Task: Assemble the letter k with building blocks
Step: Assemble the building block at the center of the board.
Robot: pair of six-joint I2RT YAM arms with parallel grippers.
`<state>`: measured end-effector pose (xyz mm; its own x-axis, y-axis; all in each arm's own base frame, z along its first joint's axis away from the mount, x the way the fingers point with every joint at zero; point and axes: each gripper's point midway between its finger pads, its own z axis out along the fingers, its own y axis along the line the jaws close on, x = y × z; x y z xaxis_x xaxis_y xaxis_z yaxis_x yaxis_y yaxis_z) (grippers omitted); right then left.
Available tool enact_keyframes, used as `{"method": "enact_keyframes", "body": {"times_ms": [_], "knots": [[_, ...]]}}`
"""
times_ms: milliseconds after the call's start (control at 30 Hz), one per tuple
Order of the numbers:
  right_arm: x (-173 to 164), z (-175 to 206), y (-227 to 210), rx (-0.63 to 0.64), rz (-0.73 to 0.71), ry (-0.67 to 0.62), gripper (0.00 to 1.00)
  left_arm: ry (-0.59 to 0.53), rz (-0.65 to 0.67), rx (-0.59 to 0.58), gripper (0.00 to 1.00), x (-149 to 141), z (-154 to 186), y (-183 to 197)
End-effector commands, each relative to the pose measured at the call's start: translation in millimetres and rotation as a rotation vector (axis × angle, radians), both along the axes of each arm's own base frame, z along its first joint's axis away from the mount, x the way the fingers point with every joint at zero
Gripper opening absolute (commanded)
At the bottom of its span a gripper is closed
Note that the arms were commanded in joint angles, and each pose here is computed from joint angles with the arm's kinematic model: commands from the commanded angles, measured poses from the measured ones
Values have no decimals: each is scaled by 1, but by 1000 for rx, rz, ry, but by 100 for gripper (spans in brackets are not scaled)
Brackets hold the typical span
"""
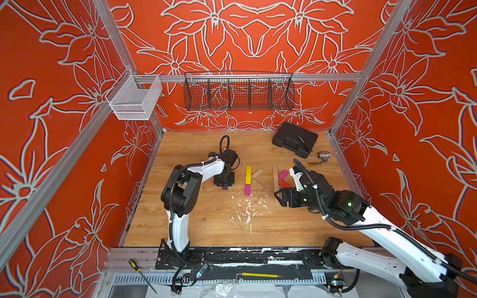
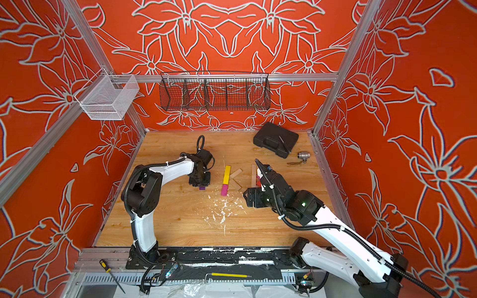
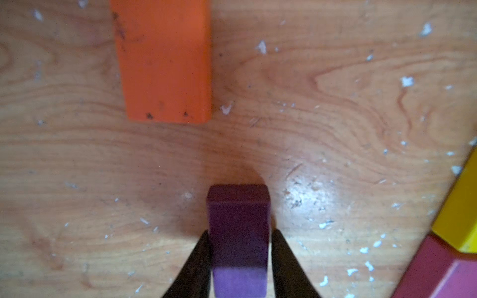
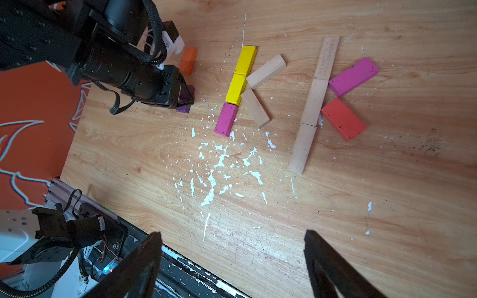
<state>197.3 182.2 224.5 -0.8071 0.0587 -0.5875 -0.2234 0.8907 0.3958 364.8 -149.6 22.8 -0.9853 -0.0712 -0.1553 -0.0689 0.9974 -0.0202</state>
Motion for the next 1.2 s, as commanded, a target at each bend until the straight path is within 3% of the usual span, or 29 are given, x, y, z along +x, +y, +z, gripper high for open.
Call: {"method": "enact_keyframes", "body": {"times_ms": [0,700,1167], "knots": [[-1,4,-2,2,-7,-4,88,23,-3,50,33,-2,-4,9],[1,9,6,22,16,-2,87,1,22,61,28,14,3,37],[3,7,4,7,7,-3,87,8,27,24,34,26,-1,36]]}}
